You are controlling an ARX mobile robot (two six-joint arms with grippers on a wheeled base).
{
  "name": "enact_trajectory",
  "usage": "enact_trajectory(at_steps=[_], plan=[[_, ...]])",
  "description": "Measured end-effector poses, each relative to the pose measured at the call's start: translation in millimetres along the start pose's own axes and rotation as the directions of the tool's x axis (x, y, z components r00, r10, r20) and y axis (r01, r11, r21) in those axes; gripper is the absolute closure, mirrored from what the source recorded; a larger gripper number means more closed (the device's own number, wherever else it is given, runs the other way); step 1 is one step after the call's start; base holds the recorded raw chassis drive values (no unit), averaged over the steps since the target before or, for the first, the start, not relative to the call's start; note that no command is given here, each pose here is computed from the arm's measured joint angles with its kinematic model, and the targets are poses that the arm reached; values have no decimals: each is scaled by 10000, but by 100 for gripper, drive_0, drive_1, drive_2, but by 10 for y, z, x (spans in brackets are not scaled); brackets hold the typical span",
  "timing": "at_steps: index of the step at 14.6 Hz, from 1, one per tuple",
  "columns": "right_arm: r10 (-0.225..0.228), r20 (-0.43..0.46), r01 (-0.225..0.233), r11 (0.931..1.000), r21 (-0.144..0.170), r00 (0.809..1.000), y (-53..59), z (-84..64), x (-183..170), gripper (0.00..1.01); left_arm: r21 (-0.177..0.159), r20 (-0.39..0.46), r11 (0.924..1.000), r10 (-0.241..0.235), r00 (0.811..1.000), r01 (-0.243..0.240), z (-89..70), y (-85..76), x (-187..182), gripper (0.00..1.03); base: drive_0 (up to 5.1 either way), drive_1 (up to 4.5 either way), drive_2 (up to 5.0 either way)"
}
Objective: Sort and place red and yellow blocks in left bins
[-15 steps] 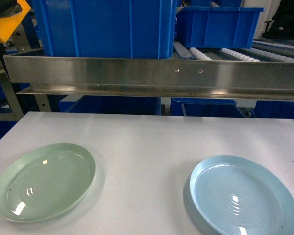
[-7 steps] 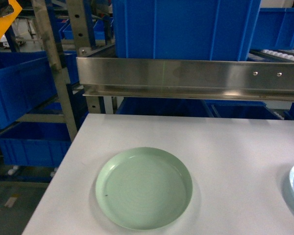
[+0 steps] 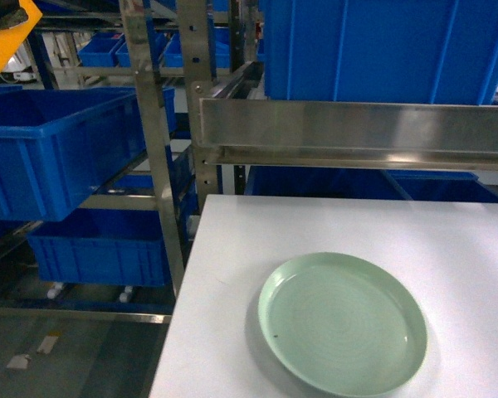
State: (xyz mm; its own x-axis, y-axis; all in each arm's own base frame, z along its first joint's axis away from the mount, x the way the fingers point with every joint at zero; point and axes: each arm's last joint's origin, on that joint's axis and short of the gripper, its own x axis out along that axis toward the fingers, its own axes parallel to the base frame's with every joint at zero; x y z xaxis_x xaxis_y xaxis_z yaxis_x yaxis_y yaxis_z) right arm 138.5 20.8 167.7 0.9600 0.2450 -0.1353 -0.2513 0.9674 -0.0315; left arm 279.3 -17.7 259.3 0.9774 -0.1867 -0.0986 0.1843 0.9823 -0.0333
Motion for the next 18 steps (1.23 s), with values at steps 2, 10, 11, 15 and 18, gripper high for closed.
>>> enact_trajectory(at_steps=[2, 10, 11, 15, 18], plan=[[0, 0, 0, 10000, 0, 10000, 0, 0, 0, 73, 3, 11, 10000, -19, 10000, 19, 1, -5, 1, 76, -495, 251, 251], [1, -23, -1, 10000, 3, 10000, 0, -2, 0, 73, 3, 27, 10000, 7, 10000, -7, 2, 1, 1, 76, -497, 248, 248], [-1, 11, 1, 10000, -1, 10000, 0, 1, -1, 73, 2, 15, 10000, -8, 10000, 8, 1, -1, 1, 76, -502, 243, 243], [1, -26, -1, 10000, 3, 10000, 0, -3, 1, 73, -3, -19, 10000, 4, 10000, -4, -3, 0, 1, 76, -501, 244, 244], [1, -15, -1, 10000, 2, 10000, 0, -2, 1, 73, 5, 11, 10000, 0, 10000, 0, 1, 0, 0, 76, -502, 244, 244]])
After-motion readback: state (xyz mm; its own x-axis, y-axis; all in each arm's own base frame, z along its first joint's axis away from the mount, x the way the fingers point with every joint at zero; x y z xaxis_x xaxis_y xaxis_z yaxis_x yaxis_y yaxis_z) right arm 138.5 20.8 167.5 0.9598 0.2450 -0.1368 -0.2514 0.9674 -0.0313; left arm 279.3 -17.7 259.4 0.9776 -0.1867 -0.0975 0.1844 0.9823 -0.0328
